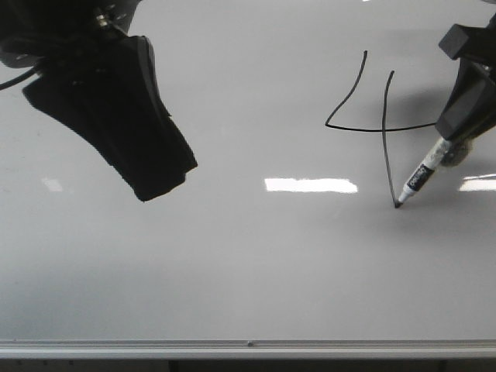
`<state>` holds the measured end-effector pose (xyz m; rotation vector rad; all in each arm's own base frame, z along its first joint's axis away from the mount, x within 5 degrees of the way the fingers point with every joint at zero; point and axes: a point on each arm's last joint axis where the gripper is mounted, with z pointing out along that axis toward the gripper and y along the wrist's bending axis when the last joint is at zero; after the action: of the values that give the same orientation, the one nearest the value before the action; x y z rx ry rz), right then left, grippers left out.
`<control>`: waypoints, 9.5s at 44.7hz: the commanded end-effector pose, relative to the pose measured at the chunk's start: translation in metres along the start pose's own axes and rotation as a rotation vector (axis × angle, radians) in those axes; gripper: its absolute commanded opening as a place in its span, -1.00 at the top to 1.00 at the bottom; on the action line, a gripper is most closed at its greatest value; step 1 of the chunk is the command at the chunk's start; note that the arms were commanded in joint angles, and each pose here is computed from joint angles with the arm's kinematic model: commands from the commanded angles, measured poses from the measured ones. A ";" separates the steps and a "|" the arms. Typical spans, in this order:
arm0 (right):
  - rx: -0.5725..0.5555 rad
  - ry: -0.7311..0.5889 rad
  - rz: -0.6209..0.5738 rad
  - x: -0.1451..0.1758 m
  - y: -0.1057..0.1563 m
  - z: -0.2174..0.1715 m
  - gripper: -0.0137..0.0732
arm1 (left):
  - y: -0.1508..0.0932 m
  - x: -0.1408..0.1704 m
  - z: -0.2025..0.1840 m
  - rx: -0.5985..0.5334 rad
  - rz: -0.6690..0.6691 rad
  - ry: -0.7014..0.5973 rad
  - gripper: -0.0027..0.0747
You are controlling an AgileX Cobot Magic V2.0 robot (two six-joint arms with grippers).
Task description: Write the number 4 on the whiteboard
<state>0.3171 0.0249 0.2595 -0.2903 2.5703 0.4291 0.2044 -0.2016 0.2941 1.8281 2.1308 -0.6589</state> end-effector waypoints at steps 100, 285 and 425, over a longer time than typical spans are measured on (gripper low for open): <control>-0.279 -0.429 -0.435 0.022 0.153 -0.150 0.44 | 0.035 -0.002 -0.037 -0.334 -0.200 -0.223 0.98; -0.123 -0.513 -0.299 0.120 0.110 -0.156 0.83 | -0.143 0.212 -0.063 -1.389 -0.577 -1.048 0.98; 0.372 -1.003 -0.071 0.256 0.038 -0.077 0.83 | -0.110 0.241 -0.008 -1.399 -0.604 -1.020 0.98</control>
<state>0.0558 0.0030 0.1857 -0.0153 1.7078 0.0409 0.0561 -0.0021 0.1984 0.0385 1.6215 -0.0115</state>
